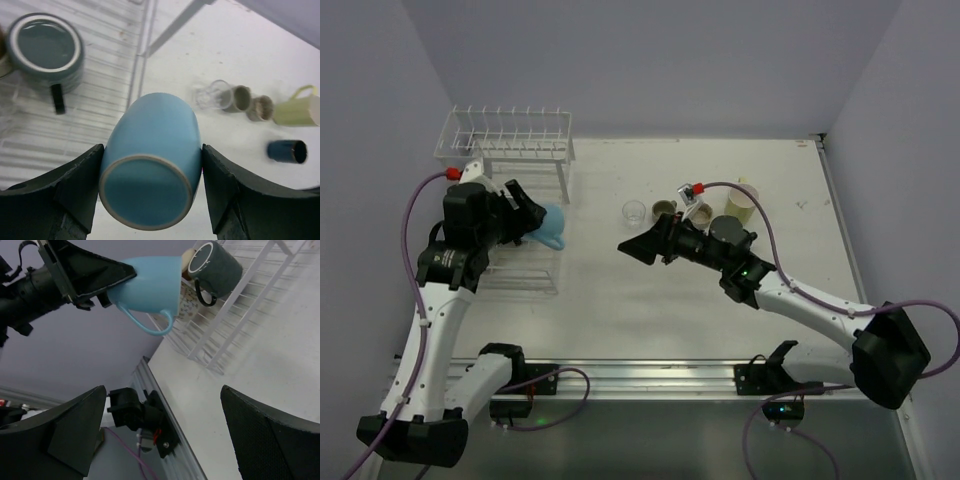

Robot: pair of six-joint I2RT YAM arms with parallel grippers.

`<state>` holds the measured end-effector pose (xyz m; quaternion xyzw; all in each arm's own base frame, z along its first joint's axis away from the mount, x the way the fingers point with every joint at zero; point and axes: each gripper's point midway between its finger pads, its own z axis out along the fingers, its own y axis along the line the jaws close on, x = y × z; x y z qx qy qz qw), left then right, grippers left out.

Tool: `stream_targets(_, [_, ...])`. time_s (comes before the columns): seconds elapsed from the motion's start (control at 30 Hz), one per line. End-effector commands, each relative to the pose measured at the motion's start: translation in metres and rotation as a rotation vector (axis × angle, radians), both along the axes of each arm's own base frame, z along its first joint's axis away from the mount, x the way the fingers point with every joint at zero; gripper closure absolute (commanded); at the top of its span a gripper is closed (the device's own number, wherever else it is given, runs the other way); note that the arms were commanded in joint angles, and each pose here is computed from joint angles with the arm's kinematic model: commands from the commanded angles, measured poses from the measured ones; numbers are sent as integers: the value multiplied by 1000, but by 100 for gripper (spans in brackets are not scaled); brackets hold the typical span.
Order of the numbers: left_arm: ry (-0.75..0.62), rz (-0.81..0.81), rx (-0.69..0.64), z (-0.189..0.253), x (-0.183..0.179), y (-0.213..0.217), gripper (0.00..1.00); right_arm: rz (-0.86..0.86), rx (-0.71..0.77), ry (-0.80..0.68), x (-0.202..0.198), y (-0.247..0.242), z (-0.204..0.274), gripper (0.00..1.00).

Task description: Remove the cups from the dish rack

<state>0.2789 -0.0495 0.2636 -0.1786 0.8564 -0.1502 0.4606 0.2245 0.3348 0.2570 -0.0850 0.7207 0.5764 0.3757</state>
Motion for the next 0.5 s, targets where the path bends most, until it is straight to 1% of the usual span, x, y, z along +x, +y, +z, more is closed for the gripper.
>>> stream_targets(0.0, [-216,-260,-183,43,8,-52,100,-26,201,4,2,15,40,1])
stream_targets(0.03, [-232,-290,-233,46,5,-61,100,-44,198,33,5,18,34,1])
stream_targets(0.07, [-225,-346,-276,40,0,-71,100,-54,196,40,3,22,33,1])
stream_targets(0.1, [-276,-370,-297,49,1,-76,100,-66,197,41,5,24,31,1])
stream_targets(0.13, [-276,-410,-343,50,-5,-84,100,-77,195,45,8,26,28,1])
stream_targets(0.17, [-269,-429,-369,43,-7,-88,100,-73,205,42,8,28,31,1])
stream_targets(0.2, [-315,-457,-383,51,-8,-92,100,-67,207,49,9,30,31,1])
stream_targets(0.27, [-306,-497,-440,47,-15,-100,100,-42,210,45,8,36,31,1])
stream_targets(0.3, [-344,-517,-462,56,-18,-103,100,-34,213,42,8,37,33,1])
stream_targets(0.4, [-377,-590,-518,60,-31,-112,100,-18,228,23,6,38,39,1])
stream_targets(0.47, [-365,-632,-559,54,-40,-117,100,-39,238,19,7,35,44,4])
